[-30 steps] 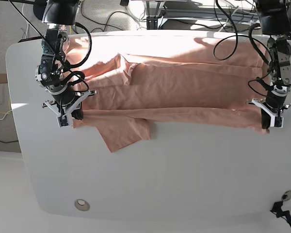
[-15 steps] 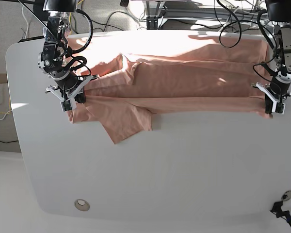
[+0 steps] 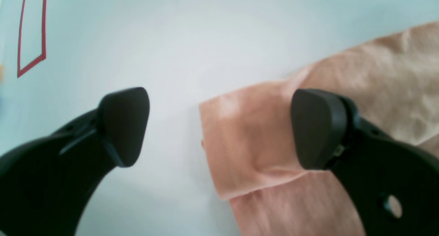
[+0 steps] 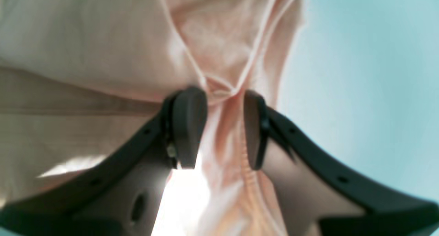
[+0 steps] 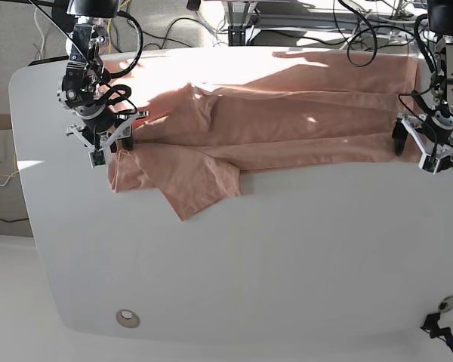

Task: Fold the T-shirt properly
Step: 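Release the hem and move the right gripper toward the sleeve, then grasp the shirt edge with the right gripper and tuck it inward, then move the left gripper along the folded edge to the shirt's end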

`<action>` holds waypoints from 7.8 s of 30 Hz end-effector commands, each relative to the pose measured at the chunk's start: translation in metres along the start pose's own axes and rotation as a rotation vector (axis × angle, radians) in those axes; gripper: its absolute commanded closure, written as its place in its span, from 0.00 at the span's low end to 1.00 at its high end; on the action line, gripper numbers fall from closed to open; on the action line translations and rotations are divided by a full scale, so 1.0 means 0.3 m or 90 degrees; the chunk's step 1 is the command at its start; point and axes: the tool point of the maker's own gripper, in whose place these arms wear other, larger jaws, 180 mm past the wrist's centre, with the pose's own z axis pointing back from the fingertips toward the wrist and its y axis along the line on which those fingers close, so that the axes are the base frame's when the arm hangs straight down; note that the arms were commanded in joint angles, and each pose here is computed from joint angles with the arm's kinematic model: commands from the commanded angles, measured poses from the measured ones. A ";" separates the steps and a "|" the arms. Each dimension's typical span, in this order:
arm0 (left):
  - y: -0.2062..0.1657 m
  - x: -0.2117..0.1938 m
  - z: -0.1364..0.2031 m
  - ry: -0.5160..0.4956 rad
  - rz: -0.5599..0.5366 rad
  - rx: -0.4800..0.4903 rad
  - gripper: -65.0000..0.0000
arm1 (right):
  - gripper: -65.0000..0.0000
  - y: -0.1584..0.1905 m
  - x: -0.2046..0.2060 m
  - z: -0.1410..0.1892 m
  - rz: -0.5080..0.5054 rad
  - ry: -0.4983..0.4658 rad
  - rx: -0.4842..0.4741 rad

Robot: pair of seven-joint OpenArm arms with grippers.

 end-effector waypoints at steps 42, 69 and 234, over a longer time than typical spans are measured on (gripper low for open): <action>0.035 0.083 -0.009 -0.051 0.039 0.029 0.03 | 0.79 0.450 0.312 -0.348 -0.050 -0.052 0.232; 0.050 0.011 -0.039 -0.014 0.060 0.033 0.03 | 1.00 0.482 0.127 0.121 0.227 0.033 0.228; 0.004 0.214 -0.276 -0.014 0.221 -0.011 0.42 | 1.00 0.244 -0.063 -0.101 0.138 0.072 0.230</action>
